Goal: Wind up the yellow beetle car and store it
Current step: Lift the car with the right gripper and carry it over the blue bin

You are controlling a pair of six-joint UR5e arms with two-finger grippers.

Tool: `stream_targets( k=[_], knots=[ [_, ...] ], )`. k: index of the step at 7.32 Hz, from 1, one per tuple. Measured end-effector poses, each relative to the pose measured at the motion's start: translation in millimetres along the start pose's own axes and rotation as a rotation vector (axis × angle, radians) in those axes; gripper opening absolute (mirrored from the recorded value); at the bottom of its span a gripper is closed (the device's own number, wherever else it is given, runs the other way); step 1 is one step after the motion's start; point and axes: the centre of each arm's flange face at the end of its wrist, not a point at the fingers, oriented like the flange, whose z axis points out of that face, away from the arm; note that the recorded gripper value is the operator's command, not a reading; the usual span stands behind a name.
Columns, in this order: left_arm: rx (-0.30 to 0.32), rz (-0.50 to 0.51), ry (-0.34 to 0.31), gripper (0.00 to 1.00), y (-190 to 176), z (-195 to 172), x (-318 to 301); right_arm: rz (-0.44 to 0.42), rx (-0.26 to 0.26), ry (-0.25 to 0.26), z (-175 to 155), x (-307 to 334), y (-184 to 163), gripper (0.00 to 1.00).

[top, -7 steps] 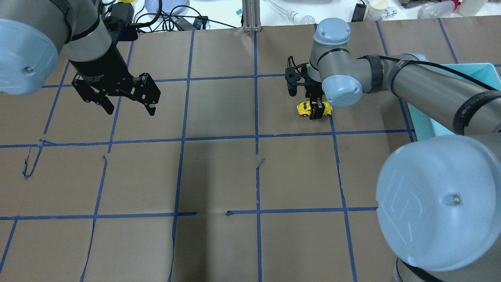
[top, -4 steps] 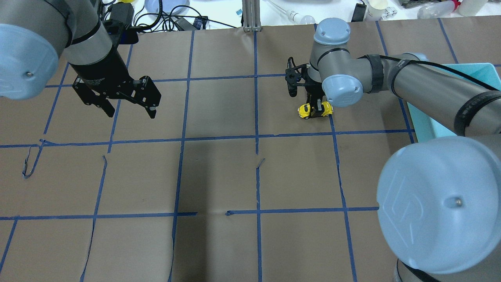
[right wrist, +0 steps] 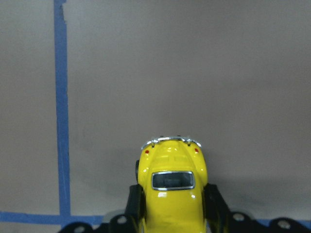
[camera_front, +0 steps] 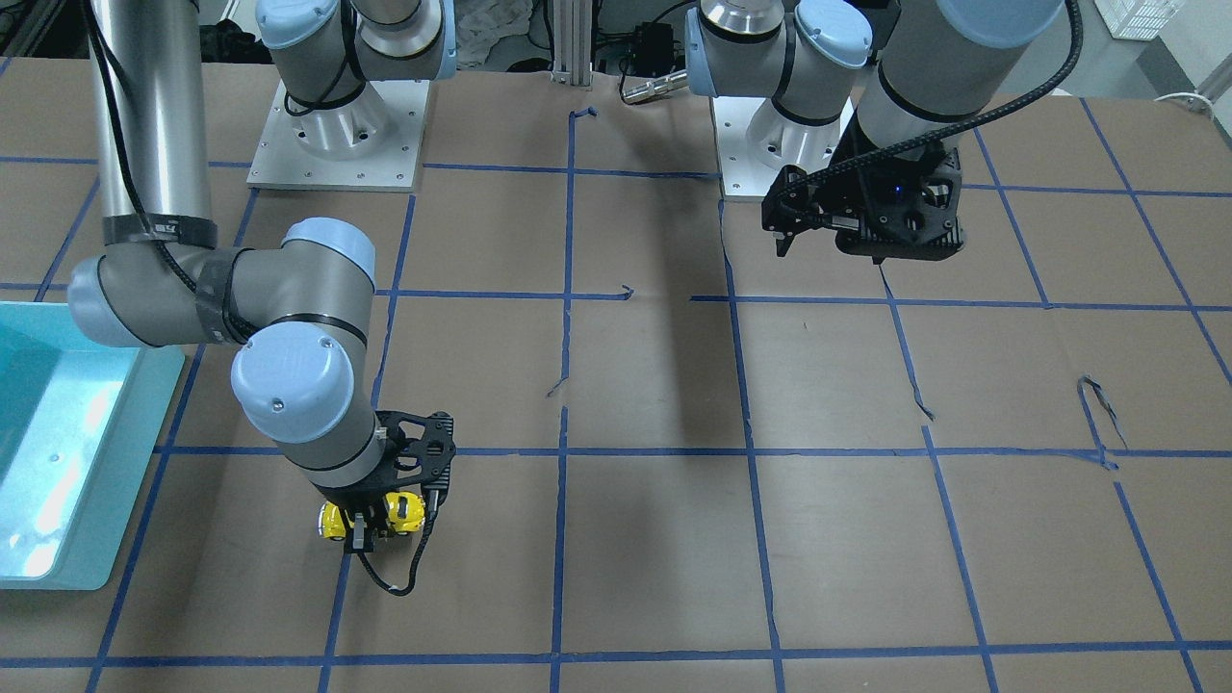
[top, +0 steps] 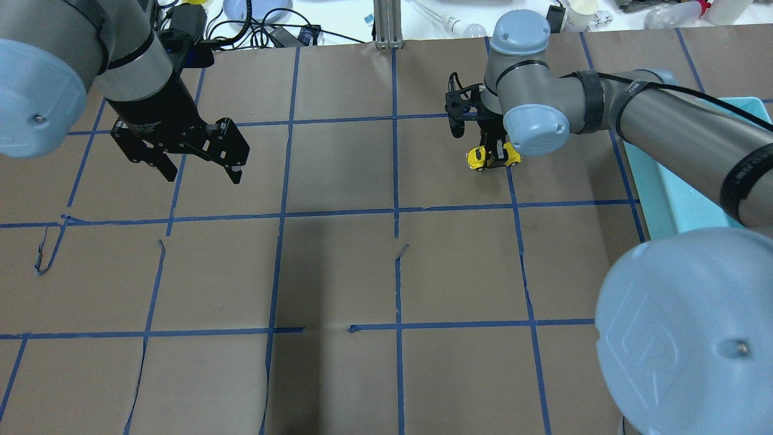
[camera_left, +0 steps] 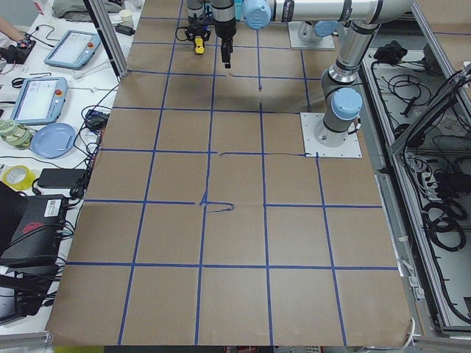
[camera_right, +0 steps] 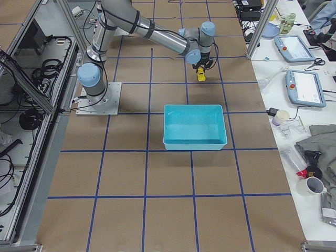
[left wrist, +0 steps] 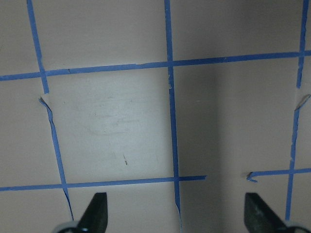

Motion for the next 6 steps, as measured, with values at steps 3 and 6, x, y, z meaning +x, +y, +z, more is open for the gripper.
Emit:
stream_targets(
  k=[3, 6],
  knots=[
    [-0.011, 0.018, -0.006, 1.00, -1, 4, 6, 0.153, -0.026, 0.039, -79, -10, 100, 0.00],
    [-0.016, 0.022, -0.007, 1.00, -1, 6, 7, 0.285, -0.052, 0.014, -118, -34, 229, 0.00]
  ],
)
